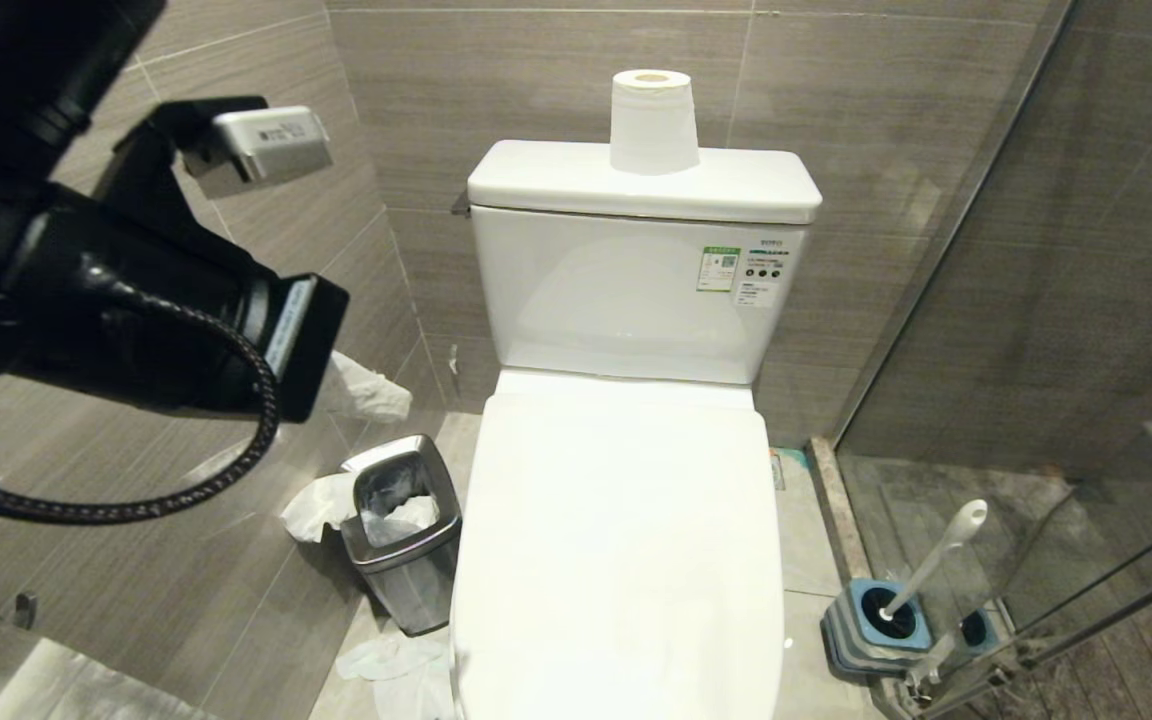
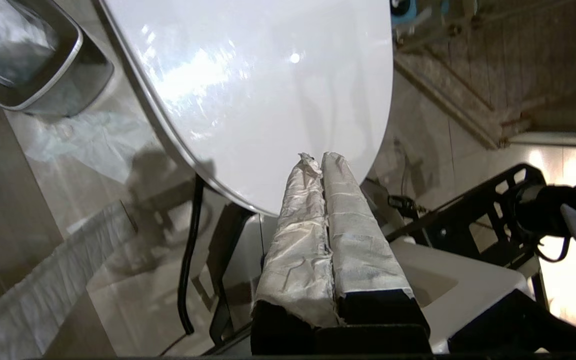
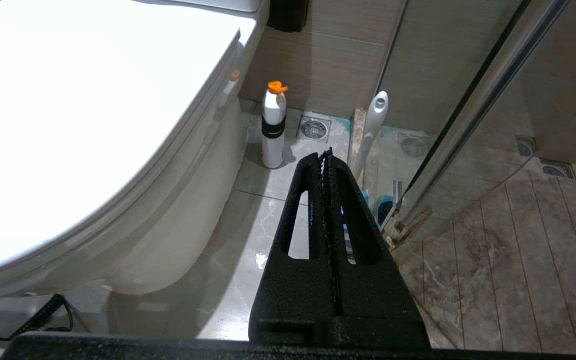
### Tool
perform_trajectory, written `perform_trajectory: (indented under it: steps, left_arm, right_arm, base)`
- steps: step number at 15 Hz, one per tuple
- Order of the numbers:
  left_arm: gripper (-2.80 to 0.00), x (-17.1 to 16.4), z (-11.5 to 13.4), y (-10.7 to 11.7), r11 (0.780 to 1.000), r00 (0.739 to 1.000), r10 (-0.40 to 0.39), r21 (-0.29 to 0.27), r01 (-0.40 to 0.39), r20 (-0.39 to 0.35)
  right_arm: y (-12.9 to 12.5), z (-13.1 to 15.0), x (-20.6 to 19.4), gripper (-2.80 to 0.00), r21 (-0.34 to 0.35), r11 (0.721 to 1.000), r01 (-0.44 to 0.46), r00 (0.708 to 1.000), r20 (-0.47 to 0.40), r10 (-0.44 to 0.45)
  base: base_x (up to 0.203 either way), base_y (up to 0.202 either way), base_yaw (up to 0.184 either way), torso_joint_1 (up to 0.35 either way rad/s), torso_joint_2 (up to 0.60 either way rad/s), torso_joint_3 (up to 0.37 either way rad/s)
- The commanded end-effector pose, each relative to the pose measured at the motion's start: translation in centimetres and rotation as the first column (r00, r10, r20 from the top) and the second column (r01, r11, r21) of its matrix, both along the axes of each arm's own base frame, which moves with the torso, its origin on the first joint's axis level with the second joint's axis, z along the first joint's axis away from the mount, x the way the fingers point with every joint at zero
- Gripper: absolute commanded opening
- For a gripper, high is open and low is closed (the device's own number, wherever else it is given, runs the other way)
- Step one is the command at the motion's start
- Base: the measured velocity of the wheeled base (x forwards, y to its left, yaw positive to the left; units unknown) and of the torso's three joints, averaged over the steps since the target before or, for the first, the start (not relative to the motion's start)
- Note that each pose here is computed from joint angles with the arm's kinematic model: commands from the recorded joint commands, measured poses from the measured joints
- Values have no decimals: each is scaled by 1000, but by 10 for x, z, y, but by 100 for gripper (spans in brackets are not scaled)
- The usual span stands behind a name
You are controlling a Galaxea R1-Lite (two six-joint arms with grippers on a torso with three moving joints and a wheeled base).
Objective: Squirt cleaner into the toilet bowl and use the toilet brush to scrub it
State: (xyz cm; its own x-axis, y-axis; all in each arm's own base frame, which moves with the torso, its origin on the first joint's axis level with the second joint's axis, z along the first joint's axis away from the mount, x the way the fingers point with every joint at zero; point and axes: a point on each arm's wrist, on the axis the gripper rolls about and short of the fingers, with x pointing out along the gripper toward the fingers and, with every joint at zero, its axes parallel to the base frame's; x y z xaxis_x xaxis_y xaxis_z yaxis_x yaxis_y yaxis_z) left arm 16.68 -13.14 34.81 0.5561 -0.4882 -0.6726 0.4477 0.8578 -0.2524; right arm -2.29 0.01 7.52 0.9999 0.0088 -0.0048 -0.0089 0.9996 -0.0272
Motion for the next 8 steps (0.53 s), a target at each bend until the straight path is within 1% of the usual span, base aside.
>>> perform_trajectory:
  steps: [1,3,4,6,7,8]
  left_arm:
    - [-280,-14,18,15,999,995,51,-5,-50,89]
    - [-280,-21,27,26,994,986,65,73,-77,153]
    - [-280,-25,34,34,991,980,62,101,-82,189]
    - [-280,-32,42,51,979,964,24,187,-76,265]
    - [-280,-35,45,60,973,955,20,216,-88,296]
    - [-280,-38,47,66,968,948,21,231,-99,317]
  right_arm:
    - [0,0,0,-280,0,1000,0,1000,0,0]
    - [0,0,0,-280,0,1000,0,1000,0,0]
    - [0,0,0,-280,0,1000,0,1000,-1,0]
    - [0,0,0,-280,0,1000,0,1000,-1,0]
    - [0,0,0,-280,0,1000,0,1000,0,0]
    - [0,0,0,-280,0,1000,0,1000,0,0]
  base:
    - [0,0,0,0,0,0]
    - [0,0,0,0,0,0]
    - [0,0,0,0,0,0]
    - [0,0,0,0,0,0]
    - [0,0,0,0,0,0]
    - [0,0,0,0,0,0]
